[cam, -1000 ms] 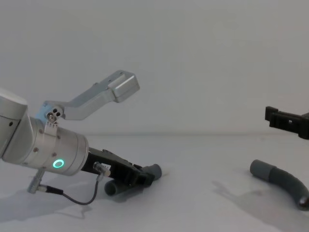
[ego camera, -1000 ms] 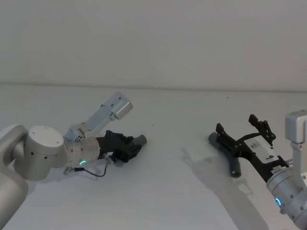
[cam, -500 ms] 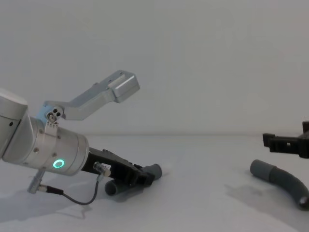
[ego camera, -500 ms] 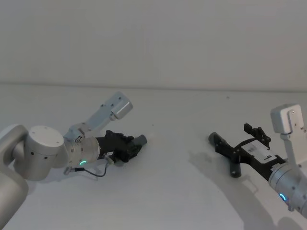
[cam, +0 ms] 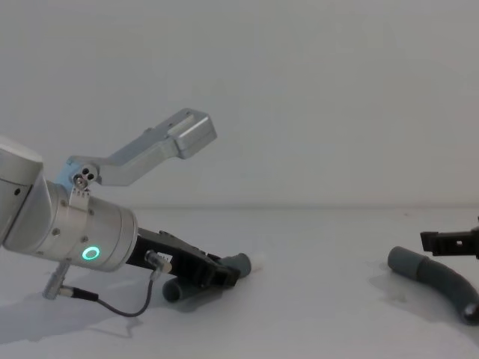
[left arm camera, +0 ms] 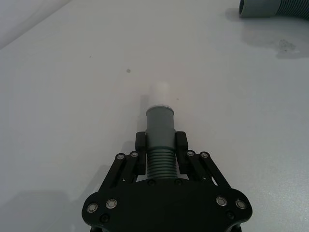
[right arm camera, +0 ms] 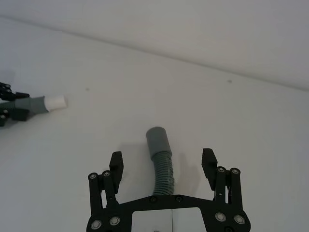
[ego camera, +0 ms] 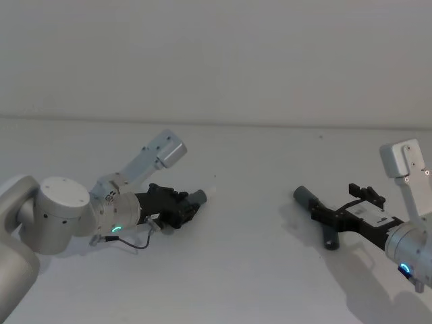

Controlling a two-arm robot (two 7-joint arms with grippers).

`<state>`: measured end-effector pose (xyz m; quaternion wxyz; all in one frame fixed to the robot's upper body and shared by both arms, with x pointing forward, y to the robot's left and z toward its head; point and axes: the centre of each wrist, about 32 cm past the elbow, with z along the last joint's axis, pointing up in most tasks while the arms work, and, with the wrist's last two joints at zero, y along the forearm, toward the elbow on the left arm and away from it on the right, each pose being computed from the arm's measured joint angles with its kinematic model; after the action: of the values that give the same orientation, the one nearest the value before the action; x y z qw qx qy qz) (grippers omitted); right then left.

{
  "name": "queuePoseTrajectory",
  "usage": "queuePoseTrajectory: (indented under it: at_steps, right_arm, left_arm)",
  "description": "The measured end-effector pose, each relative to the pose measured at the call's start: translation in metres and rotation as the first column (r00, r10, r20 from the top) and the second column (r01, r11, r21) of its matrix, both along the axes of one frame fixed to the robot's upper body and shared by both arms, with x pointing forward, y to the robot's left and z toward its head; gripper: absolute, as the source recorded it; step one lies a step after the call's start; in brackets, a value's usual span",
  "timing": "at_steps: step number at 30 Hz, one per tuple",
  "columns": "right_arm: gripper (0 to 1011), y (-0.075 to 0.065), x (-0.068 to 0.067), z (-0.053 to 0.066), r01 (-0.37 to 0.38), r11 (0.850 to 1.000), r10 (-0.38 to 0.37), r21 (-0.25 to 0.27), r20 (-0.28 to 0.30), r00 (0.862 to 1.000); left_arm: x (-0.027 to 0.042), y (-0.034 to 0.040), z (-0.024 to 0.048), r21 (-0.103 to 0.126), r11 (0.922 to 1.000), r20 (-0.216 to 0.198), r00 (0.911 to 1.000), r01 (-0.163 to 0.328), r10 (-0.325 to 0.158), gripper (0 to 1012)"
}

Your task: Use both hands to pick up one end of the pipe from the table, align the ends, and insert them.

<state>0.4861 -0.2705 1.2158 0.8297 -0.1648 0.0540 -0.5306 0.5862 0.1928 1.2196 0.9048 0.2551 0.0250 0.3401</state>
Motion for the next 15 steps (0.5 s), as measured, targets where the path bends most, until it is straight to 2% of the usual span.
queuePoseTrajectory:
  at_steps: [15]
  right_arm:
    - [1001,-0.005,0.018,0.002,-0.039,0.998,0.035,-0.051,-0.078,0.996]
  left_arm:
    - [0.0000,0.0000,0.0000,0.000,1.0000,0.000,1.0000,0.000,0.000,347]
